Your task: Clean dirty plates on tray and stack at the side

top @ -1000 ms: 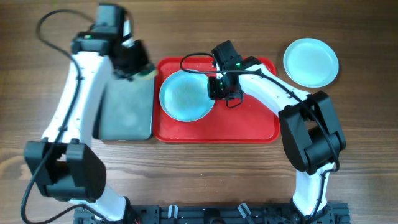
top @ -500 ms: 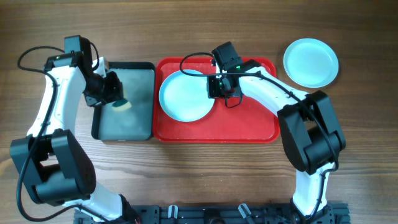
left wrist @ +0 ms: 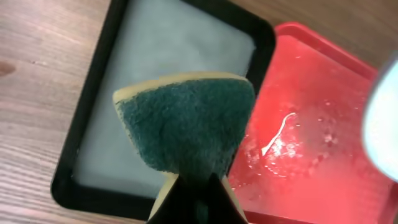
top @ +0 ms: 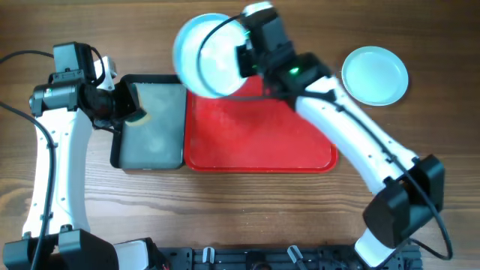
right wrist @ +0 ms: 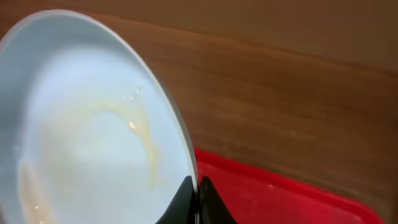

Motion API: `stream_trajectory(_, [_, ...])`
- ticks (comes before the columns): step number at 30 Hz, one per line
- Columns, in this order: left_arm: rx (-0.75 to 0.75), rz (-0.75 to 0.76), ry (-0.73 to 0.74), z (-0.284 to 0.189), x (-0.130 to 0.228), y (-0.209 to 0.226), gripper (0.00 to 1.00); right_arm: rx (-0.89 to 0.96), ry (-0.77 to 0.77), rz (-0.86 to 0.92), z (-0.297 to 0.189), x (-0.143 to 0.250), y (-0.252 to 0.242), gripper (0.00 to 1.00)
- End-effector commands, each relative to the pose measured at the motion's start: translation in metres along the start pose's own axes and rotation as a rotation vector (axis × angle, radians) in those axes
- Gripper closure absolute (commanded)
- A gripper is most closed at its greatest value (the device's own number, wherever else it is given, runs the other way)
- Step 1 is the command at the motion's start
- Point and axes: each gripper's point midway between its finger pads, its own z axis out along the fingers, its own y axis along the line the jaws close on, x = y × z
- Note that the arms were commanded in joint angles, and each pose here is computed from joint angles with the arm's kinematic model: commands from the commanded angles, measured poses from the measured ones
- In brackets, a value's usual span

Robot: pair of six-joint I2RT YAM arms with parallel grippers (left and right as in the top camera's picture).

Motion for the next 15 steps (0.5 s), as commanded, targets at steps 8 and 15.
stream_trajectory(8, [-0.03, -0.018, 0.023, 0.008, 0.009, 0.007, 0.94, 0.139, -0.261, -0.526, 0.02, -0.013, 0.107, 0.96])
stream_trajectory(15, [-0.027, -0.016, 0.013, 0.008, 0.006, 0.006, 0.93, 0.214, -0.498, -0.901, -0.018, -0.057, 0.155, 0.96])
